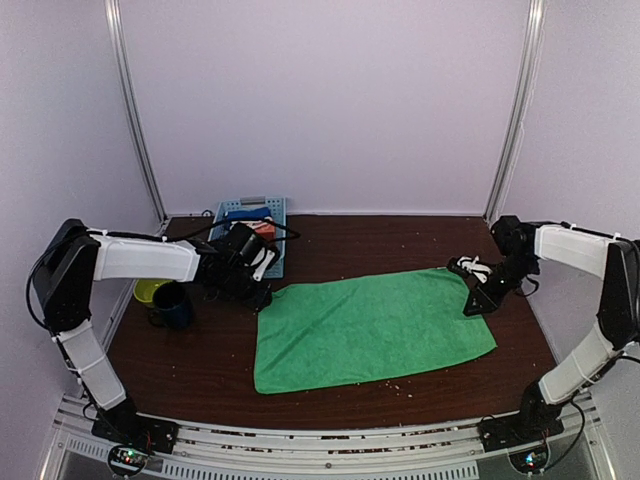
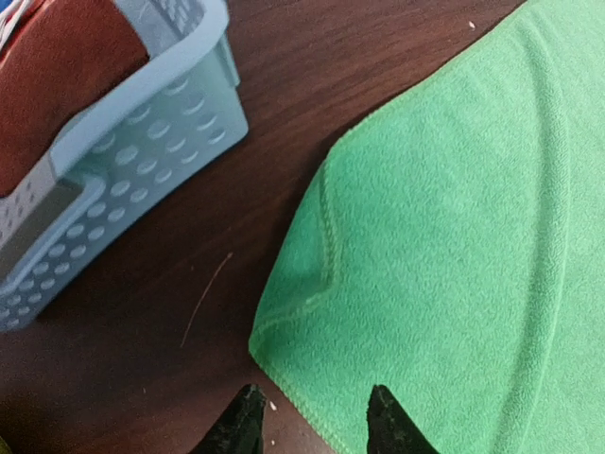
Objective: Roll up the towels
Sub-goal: Smooth out the towel at the center of the board.
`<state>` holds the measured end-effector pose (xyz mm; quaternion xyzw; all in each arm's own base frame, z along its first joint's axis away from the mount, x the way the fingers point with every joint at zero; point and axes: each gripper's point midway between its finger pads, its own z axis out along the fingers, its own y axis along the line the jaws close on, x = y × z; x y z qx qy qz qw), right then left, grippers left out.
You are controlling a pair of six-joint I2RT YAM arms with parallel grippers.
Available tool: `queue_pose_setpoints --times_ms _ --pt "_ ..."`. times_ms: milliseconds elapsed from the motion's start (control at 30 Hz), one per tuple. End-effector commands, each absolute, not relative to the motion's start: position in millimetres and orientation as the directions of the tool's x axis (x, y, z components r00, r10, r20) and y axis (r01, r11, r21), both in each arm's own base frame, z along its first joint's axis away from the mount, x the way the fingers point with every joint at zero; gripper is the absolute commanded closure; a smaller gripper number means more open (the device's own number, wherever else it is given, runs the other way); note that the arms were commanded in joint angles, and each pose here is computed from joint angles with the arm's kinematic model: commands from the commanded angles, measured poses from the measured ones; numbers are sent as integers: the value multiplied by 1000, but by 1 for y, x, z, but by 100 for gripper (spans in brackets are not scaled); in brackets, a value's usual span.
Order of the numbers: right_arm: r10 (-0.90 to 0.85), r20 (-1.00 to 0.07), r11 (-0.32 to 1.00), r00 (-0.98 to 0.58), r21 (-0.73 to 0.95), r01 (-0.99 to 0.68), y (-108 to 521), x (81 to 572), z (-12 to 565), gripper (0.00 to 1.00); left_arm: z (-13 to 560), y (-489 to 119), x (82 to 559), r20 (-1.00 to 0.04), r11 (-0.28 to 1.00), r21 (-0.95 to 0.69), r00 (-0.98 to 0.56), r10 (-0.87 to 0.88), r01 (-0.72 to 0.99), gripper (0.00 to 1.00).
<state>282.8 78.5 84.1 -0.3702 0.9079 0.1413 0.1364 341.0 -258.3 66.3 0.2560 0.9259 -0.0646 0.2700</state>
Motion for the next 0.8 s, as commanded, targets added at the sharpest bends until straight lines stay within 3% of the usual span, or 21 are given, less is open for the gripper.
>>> queue_pose_setpoints --times_ms 0,500,767 --pt "-671 -283 675 -686 152 -722 70 270 64 77 84 -282 374 -618 808 98 -601 507 581 61" --pt "-816 4 575 -578 105 -811 30 208 1 77 61 -286 388 -564 765 176 -574 594 619 63" --pt "-872 116 489 -475 199 -849 29 155 2 77 76 -260 396 -523 774 276 -587 618 569 63"
